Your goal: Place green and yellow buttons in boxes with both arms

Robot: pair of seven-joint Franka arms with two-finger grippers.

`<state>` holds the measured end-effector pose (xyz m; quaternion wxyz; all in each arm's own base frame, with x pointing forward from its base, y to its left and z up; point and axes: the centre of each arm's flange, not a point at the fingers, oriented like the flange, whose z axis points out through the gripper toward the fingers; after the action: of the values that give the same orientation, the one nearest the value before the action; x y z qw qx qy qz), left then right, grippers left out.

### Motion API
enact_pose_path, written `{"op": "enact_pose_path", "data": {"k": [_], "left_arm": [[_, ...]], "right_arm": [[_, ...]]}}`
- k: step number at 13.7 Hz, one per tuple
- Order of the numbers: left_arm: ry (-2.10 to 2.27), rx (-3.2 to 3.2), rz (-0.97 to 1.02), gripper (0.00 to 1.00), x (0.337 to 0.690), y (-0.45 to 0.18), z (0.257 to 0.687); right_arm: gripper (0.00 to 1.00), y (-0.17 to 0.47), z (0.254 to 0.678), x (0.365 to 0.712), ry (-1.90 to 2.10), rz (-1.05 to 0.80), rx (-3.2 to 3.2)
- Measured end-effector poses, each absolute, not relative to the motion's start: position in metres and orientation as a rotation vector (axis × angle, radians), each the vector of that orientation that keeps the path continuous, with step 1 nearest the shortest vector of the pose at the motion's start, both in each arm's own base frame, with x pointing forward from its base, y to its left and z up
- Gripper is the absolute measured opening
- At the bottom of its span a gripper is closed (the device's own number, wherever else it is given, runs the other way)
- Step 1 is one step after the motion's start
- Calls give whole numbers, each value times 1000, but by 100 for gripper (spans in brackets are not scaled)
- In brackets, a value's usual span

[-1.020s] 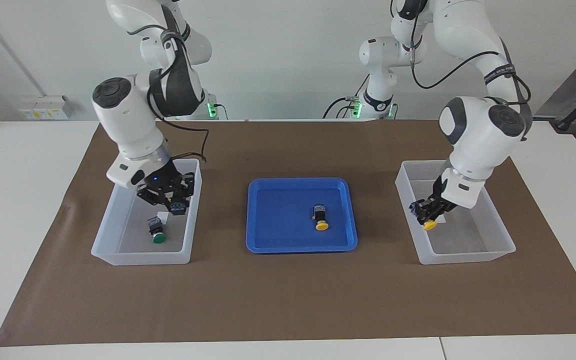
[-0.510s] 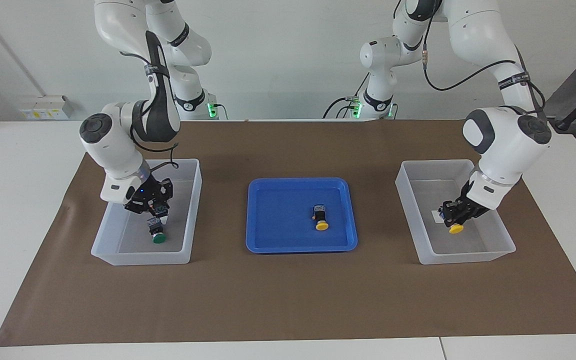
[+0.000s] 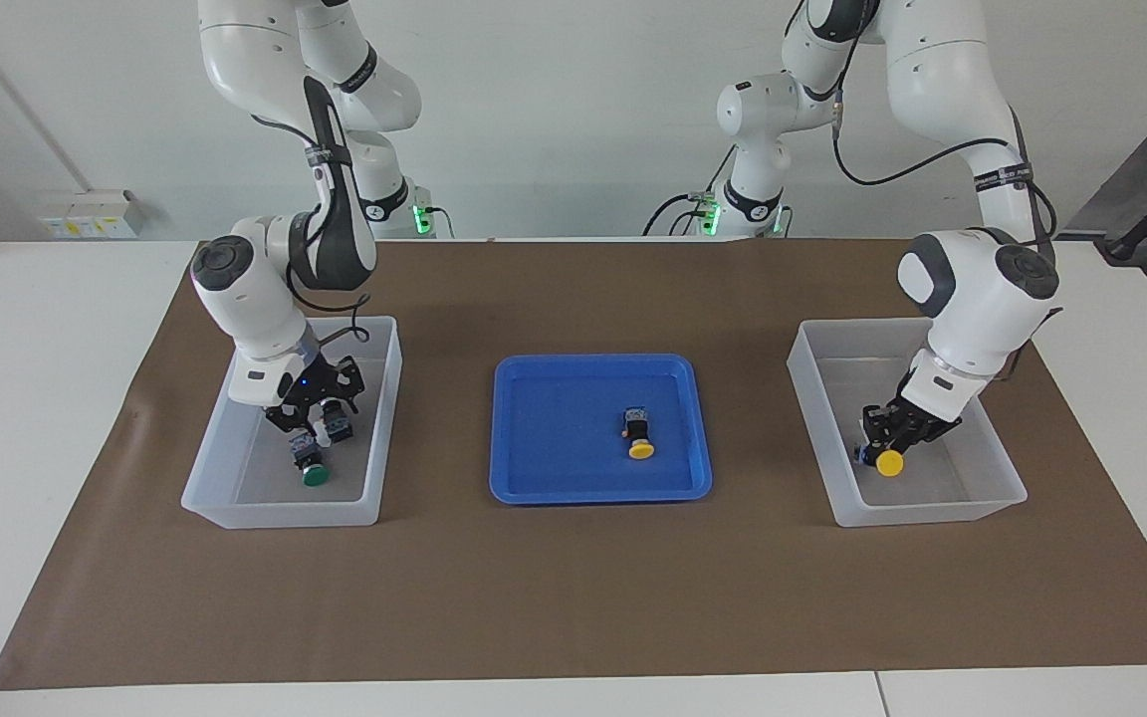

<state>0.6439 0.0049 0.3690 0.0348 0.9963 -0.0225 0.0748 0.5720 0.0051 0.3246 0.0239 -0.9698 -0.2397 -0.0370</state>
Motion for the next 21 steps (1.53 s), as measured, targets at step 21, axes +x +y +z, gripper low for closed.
{"op": "enact_pose_path", "data": {"k": [21], "left_arm": [[228,2948,179,63,580,-312,364]], "right_arm": [[100,-50,625,544,354,18,-3074]]}}
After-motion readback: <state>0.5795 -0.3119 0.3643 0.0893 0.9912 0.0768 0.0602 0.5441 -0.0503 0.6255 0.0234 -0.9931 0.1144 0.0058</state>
